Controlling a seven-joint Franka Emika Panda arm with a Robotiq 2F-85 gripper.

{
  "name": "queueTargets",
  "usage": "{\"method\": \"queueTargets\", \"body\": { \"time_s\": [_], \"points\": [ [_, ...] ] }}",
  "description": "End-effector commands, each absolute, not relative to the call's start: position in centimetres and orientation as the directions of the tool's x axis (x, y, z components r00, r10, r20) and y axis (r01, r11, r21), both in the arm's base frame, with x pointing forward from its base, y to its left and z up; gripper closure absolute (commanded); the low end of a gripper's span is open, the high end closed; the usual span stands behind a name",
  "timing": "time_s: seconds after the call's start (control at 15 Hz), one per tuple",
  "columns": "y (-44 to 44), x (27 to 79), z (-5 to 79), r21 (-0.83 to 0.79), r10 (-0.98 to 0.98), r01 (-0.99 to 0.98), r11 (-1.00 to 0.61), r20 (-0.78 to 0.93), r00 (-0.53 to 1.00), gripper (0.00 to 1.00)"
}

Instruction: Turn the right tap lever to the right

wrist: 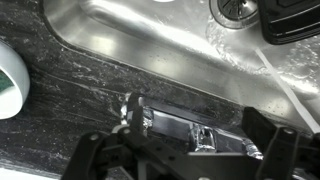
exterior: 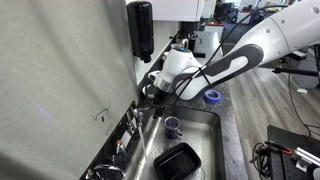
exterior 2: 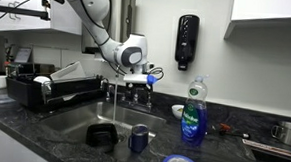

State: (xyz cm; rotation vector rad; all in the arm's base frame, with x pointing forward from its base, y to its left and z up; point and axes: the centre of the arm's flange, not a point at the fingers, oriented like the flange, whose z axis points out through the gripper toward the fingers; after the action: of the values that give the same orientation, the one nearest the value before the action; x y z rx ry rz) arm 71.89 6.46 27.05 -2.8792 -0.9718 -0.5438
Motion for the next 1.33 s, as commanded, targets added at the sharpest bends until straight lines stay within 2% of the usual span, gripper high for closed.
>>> {"method": "queueTargets", "body": {
  "time_s": [0.0, 1.27],
  "points": [
    [6.3, 73.9, 26.4, 0.100, 0.617, 0.623, -0.776, 0.325, 0.717, 0.00],
    [5.7, 75.1, 25.6, 0.278, 0.725, 0.671, -0.687, 0.215, 0.654, 0.00]
  ]
}}
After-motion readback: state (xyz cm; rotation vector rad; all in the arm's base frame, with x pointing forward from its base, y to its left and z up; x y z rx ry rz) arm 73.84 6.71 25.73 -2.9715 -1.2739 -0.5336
